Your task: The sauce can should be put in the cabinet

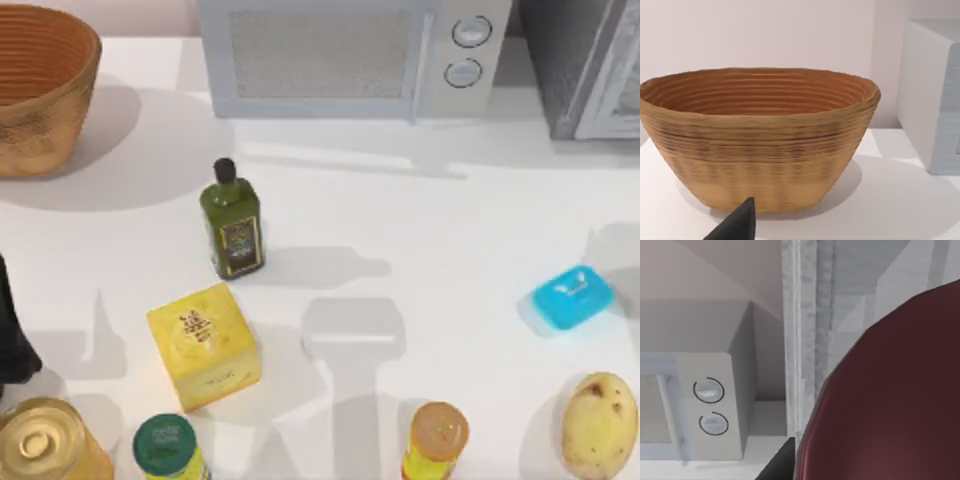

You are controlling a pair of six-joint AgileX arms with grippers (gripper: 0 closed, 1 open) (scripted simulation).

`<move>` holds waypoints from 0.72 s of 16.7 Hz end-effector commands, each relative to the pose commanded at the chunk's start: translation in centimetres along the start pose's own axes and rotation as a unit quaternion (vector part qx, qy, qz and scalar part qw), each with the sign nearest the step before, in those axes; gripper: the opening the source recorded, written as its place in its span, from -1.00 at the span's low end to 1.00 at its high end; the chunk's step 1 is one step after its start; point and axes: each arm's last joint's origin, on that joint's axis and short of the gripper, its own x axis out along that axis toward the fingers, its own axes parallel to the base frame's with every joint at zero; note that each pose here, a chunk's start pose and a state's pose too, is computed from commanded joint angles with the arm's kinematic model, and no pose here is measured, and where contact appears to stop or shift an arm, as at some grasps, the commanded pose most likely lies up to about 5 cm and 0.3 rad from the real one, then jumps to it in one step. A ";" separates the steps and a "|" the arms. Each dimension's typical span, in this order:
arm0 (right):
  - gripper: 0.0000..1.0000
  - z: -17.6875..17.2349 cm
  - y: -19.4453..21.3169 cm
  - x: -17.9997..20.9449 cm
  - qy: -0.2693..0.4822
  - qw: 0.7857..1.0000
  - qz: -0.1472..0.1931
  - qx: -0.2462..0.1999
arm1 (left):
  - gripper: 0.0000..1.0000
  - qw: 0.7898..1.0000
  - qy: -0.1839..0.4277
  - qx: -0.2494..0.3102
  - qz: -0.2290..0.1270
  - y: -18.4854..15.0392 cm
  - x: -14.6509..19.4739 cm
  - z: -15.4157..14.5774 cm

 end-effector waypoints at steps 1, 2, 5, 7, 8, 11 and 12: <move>-1.00 2.7 0.2 0.4 -0.004 1.000 -0.002 0.000 | 1.00 1.000 0.000 0.000 0.000 0.0 0.0 0.0; -1.00 5.4 0.4 0.9 -0.009 1.000 -0.004 0.000 | 1.00 1.000 0.000 0.000 0.000 0.0 0.0 0.0; -1.00 13.2 1.1 2.7 -0.030 1.000 -0.007 0.001 | 1.00 1.000 0.000 0.000 0.000 0.0 0.0 0.0; -1.00 17.3 1.7 4.1 -0.042 0.999 -0.007 0.002 | 1.00 1.000 0.000 0.000 0.000 0.0 0.0 0.0; -1.00 19.0 2.0 4.9 -0.046 0.999 -0.007 0.002 | 1.00 1.000 0.000 0.000 0.000 0.0 0.0 0.0; -1.00 22.4 3.0 7.3 -0.048 0.999 -0.006 0.001 | 1.00 1.000 0.000 0.000 0.000 0.0 0.0 0.0; -1.00 23.1 3.3 8.0 -0.047 0.999 -0.005 0.000 | 1.00 1.000 0.000 0.000 0.000 0.0 0.0 0.0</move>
